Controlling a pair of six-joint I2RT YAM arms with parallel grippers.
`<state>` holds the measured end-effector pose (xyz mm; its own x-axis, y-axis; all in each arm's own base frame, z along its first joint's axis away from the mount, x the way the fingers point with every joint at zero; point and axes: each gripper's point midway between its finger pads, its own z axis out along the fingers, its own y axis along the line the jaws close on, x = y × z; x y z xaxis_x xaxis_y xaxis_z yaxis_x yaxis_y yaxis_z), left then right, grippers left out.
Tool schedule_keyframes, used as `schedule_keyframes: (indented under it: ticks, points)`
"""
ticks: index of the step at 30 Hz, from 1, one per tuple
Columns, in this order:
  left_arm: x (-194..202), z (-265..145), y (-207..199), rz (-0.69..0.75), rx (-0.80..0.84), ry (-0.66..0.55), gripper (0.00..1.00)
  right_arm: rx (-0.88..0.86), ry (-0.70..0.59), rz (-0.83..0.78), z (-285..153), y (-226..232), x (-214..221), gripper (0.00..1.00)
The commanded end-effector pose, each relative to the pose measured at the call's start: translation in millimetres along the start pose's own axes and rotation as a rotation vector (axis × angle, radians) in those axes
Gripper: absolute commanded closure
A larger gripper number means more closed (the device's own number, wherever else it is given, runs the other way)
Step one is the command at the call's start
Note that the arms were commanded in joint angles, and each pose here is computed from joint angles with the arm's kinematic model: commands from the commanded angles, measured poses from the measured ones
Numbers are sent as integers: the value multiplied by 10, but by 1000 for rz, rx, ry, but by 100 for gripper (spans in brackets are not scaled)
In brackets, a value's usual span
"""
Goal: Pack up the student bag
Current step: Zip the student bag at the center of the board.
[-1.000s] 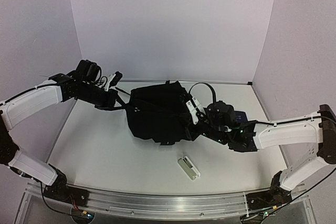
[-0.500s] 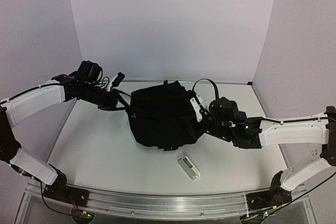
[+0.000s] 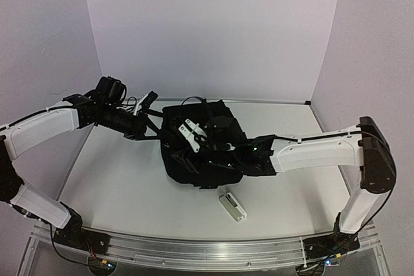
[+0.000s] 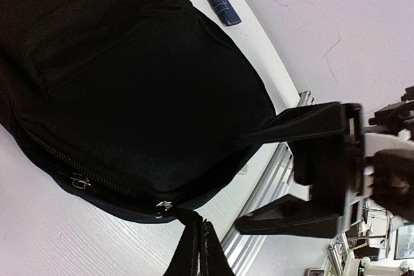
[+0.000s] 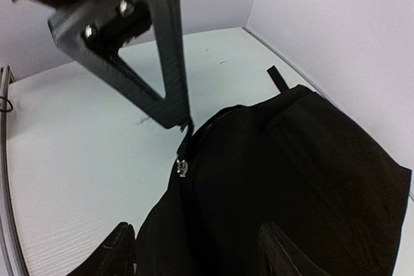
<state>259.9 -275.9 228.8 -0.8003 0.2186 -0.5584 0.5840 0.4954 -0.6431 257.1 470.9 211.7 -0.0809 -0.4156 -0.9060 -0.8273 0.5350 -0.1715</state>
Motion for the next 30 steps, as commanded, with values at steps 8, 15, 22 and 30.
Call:
schedule_keyframes:
  ticks: [8, 15, 22, 30]
  points:
    - [-177, -181, -259, 71, 56, -109, 100, 123, 63, -96, 453, -89, 141, 66]
    - [-275, -183, 212, -48, -168, -214, 100, 137, 48, -55, 260, -136, 130, 100]
    - [-447, -318, 832, -177, -340, -352, 100, 132, 23, 60, -147, -179, 157, 100]
    - [-810, -312, 1067, -201, -256, -447, 100, 62, 9, 159, -462, -47, 242, 100]
